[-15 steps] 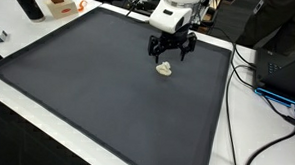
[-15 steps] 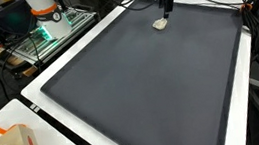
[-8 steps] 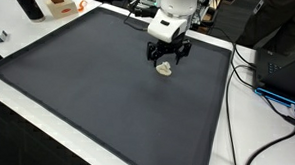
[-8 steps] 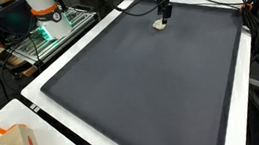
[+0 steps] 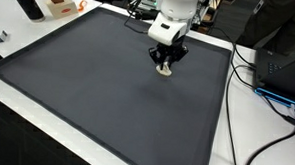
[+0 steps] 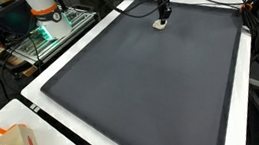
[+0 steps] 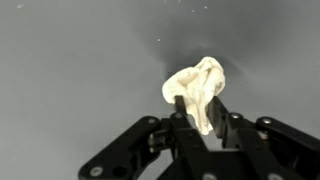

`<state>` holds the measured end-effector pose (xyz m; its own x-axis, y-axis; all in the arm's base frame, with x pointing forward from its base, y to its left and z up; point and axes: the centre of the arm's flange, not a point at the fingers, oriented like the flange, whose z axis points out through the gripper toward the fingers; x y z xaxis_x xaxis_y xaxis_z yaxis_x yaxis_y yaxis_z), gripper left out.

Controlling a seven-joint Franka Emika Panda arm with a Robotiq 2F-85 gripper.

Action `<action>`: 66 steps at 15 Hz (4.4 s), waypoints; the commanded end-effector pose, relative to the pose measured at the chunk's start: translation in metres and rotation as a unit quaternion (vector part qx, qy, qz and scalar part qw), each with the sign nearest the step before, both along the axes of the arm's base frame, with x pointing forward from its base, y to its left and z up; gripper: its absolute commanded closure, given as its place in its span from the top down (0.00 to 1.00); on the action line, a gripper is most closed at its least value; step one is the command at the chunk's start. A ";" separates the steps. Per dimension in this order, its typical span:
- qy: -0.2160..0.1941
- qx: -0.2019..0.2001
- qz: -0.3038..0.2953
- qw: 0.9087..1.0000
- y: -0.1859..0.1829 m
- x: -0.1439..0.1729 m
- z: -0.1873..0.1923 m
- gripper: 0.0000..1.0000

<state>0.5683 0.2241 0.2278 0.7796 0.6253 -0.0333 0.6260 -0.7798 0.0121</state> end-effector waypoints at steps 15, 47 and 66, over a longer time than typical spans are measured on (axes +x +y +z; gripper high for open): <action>-0.025 0.004 -0.004 1.000 0.002 -0.003 -0.005 0.02; 0.010 0.192 -0.260 0.946 -0.070 -0.038 0.099 1.00; 0.062 0.218 -0.539 0.811 -0.108 -0.086 0.020 1.00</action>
